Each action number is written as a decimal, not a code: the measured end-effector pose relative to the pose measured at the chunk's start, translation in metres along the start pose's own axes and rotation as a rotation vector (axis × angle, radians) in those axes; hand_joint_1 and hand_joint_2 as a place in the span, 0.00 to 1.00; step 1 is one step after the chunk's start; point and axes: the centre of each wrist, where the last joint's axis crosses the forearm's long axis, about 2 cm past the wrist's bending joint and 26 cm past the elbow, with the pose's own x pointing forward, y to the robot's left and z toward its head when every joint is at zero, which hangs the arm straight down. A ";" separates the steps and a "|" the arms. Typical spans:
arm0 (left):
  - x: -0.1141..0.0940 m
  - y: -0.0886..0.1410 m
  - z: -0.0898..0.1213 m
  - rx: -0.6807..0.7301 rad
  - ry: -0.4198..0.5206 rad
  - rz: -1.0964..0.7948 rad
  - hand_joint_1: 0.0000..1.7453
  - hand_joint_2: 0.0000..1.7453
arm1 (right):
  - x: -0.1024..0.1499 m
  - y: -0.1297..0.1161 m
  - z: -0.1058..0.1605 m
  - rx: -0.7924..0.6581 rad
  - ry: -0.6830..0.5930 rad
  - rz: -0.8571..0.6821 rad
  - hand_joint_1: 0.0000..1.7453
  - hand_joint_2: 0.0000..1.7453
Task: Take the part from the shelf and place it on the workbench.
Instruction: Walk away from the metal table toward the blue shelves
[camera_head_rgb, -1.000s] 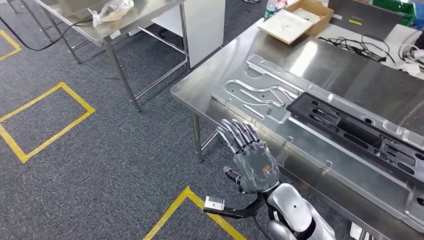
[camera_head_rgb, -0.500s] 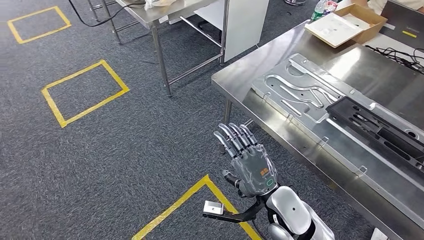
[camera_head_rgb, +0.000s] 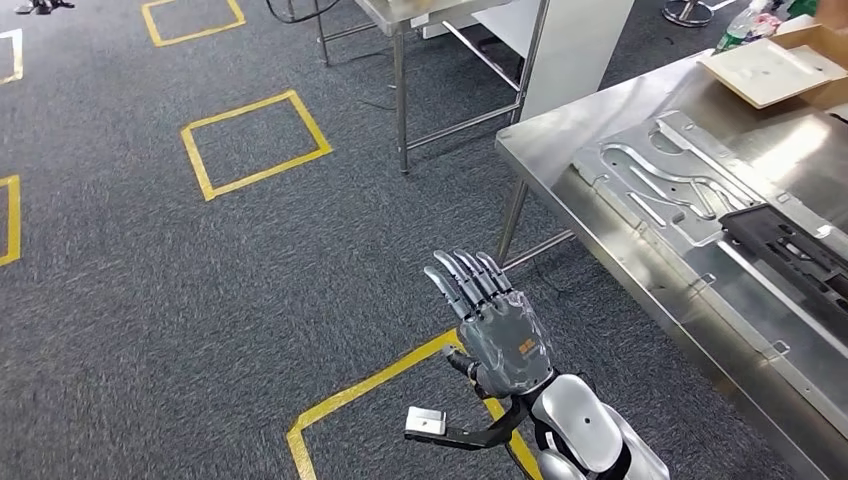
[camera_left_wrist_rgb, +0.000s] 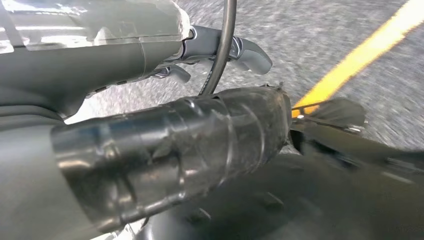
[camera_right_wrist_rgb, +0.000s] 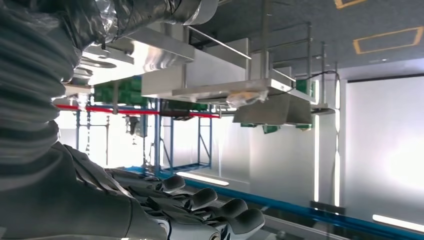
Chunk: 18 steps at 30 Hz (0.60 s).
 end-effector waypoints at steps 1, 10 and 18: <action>0.000 0.000 0.000 0.000 -0.001 0.000 0.00 0.00 | 0.000 -0.001 0.000 -0.002 -0.001 0.000 0.00 1.00; -0.001 0.001 0.000 0.004 0.001 -0.008 0.00 0.00 | 0.004 0.004 0.008 0.025 -0.002 -0.021 0.00 1.00; -0.002 -0.004 0.000 -0.003 0.003 0.001 0.00 0.00 | 0.006 0.004 0.010 0.030 -0.003 -0.031 0.00 1.00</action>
